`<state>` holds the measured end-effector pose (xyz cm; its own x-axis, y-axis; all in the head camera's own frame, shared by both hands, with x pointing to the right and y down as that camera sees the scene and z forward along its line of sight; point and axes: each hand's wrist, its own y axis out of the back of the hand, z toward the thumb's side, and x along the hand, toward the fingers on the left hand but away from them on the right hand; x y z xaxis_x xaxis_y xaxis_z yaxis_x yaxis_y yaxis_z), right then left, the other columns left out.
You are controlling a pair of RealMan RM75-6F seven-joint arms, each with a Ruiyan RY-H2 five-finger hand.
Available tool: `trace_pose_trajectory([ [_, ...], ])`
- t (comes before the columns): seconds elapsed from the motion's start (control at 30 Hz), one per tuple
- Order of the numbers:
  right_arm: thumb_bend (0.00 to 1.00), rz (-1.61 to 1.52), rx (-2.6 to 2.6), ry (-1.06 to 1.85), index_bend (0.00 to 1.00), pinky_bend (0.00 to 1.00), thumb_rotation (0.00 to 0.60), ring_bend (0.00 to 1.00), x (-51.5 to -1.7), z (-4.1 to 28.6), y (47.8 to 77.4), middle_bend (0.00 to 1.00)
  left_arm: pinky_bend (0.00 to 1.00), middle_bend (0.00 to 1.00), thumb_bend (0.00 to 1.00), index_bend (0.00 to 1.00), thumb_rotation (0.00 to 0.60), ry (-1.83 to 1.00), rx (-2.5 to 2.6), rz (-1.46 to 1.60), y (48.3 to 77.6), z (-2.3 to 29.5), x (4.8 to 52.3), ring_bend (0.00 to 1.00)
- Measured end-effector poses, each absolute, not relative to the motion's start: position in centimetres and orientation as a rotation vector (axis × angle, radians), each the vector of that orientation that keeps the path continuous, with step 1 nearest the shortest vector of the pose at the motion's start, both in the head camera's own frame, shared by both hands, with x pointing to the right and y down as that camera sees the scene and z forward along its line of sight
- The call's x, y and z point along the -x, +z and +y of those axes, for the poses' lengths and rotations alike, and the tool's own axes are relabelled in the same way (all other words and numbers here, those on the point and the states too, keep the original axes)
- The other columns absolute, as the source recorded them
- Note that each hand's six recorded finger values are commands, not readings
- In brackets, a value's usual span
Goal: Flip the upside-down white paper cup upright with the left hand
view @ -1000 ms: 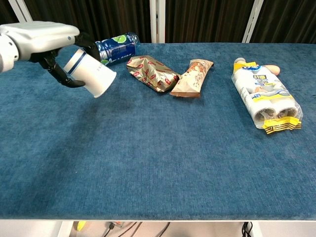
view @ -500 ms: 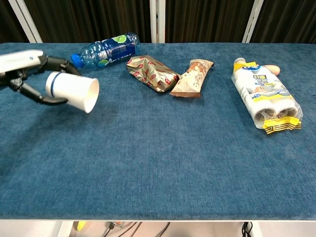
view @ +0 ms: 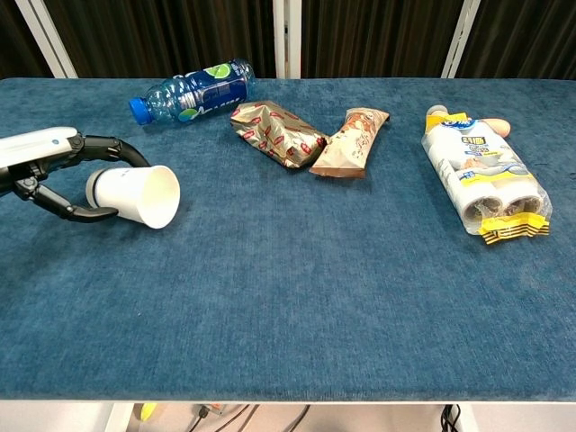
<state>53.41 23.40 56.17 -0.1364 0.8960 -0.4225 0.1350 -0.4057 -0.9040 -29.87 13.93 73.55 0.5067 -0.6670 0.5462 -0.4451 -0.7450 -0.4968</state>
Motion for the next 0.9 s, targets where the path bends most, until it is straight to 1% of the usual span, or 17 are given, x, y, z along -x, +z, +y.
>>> trace_pose_trajectory([
  [0.07,0.28,-1.179,1.522,1.601,0.00,0.00,0.600,0.00,-53.4,23.4,56.1,0.00,0.02,0.02,0.28,0.08,0.600,-1.065,2.463,0.941,73.4,13.9,29.9,0.00],
  [0.1,0.28,-1.179,1.521,1.601,0.00,0.00,0.600,0.00,-53.4,23.4,56.1,0.00,0.02,0.02,0.28,0.07,0.600,-1.056,2.462,0.945,73.3,13.8,29.8,0.00],
  [0.33,0.28,-1.179,1.517,1.609,0.00,0.00,0.600,0.00,-53.6,23.4,56.2,0.00,0.01,0.00,0.28,0.02,0.600,-1.006,2.419,0.909,72.0,13.6,29.5,0.00],
  [0.4,0.28,-1.177,1.515,1.611,0.00,0.00,0.600,0.00,-53.6,23.4,56.2,0.00,0.00,0.00,0.26,0.01,0.600,-1.009,2.375,0.854,71.5,13.5,29.3,0.00],
  [0.53,0.28,-1.172,1.512,1.611,0.00,0.00,0.600,0.00,-53.5,23.4,56.4,0.00,0.00,0.00,0.18,0.00,0.600,-1.054,2.238,0.700,70.6,13.4,28.7,0.00],
  [0.9,0.28,-1.174,1.513,1.615,0.00,0.00,0.600,0.00,-53.6,23.3,56.5,0.00,0.00,0.00,0.17,0.00,0.600,-1.229,1.658,0.308,67.9,12.4,24.6,0.00],
])
